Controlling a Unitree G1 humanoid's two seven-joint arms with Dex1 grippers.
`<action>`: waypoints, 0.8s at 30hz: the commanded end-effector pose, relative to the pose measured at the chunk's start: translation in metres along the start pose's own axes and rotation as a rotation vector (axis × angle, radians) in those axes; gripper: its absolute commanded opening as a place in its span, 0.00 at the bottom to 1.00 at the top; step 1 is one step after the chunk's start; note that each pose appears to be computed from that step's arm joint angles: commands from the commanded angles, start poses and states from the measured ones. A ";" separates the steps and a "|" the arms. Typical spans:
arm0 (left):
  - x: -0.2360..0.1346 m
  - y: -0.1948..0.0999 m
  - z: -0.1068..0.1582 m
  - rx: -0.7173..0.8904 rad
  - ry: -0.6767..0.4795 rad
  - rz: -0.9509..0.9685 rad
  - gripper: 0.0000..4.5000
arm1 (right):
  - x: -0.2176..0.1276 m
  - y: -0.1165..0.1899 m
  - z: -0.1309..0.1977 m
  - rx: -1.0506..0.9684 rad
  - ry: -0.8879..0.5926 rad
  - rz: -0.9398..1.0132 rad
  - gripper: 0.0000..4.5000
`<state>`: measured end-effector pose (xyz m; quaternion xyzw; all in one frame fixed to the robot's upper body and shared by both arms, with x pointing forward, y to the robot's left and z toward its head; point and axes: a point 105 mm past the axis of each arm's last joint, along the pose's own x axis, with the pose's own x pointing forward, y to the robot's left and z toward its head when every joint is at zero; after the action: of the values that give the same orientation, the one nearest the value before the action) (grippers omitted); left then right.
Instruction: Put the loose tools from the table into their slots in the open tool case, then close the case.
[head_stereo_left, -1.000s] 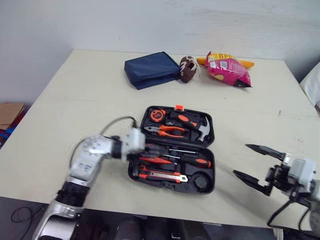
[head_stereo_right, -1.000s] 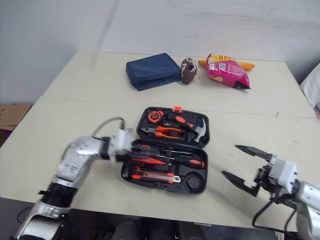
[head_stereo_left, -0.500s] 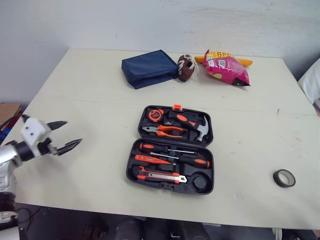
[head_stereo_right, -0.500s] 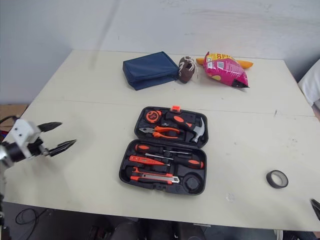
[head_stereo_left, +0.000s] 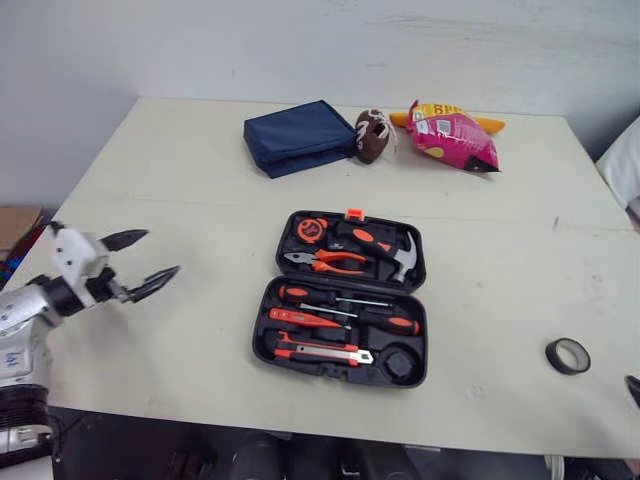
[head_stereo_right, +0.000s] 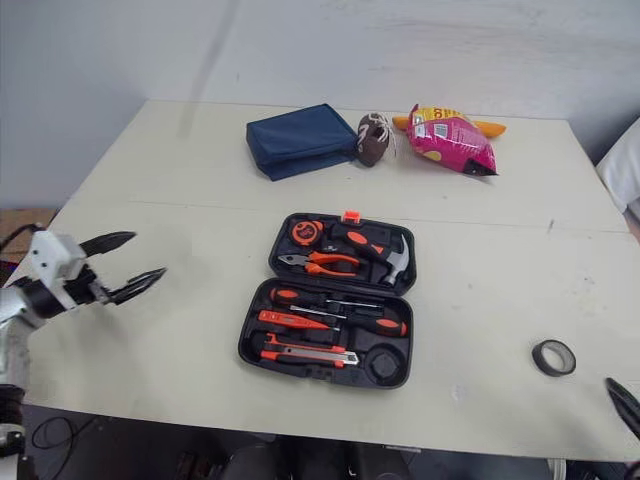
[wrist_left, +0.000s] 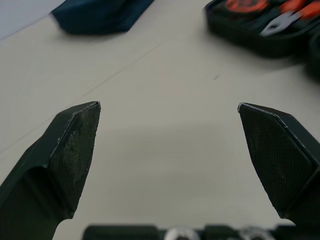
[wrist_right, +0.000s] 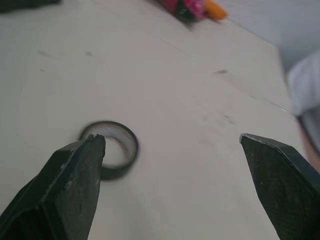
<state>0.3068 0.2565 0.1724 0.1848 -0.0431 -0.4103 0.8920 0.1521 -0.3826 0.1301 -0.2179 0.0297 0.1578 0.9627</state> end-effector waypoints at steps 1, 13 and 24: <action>0.031 -0.036 0.032 0.024 -0.058 -0.235 0.99 | 0.022 0.009 0.032 -0.035 -0.024 0.150 1.00; 0.062 -0.113 0.076 0.040 -0.177 -0.594 0.99 | 0.047 0.032 0.024 0.076 0.525 0.430 1.00; 0.070 -0.139 0.092 0.050 -0.219 -0.674 0.99 | 0.057 0.017 -0.013 0.101 0.696 0.402 1.00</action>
<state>0.2382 0.0982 0.1945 0.1572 -0.0698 -0.6917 0.7014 0.2009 -0.3541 0.1050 -0.1984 0.3951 0.2595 0.8586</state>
